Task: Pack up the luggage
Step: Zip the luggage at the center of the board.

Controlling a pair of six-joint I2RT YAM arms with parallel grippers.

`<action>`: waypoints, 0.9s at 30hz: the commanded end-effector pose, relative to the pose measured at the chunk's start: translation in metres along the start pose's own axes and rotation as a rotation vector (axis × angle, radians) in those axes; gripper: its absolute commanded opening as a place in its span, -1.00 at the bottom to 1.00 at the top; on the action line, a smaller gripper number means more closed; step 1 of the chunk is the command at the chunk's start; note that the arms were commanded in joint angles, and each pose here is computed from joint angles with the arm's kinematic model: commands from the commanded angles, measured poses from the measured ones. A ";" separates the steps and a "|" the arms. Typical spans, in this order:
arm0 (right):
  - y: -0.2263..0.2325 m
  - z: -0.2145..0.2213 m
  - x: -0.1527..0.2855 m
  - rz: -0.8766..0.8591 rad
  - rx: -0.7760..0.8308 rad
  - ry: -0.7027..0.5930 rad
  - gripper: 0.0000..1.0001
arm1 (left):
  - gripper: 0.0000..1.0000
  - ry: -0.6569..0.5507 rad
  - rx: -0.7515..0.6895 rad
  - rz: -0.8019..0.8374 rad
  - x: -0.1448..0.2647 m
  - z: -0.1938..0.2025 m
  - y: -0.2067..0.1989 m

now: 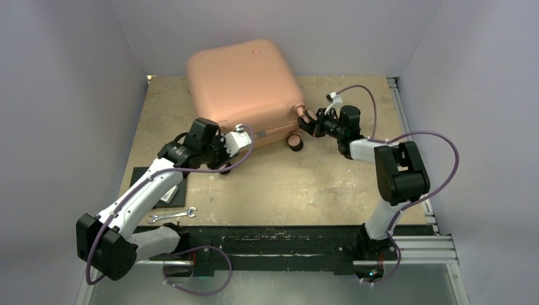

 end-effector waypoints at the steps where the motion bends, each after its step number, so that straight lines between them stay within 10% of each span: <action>1: -0.071 -0.066 0.024 0.532 0.067 -0.243 -1.00 | -0.48 0.387 0.076 -0.043 0.023 0.082 -0.006; 27: -0.084 -0.116 -0.003 0.527 0.397 -0.205 -1.00 | -0.78 0.373 0.082 -0.082 0.029 0.091 -0.005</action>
Point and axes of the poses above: each gripper's point midway between its finger pads, its own x axis back along the fingers, its own y axis along the line the jaws close on, z = x × y, the point moved 5 cm from there along x, back along the fingers, and after that the axes turned 1 degree about -x, right-handed, at the moved point
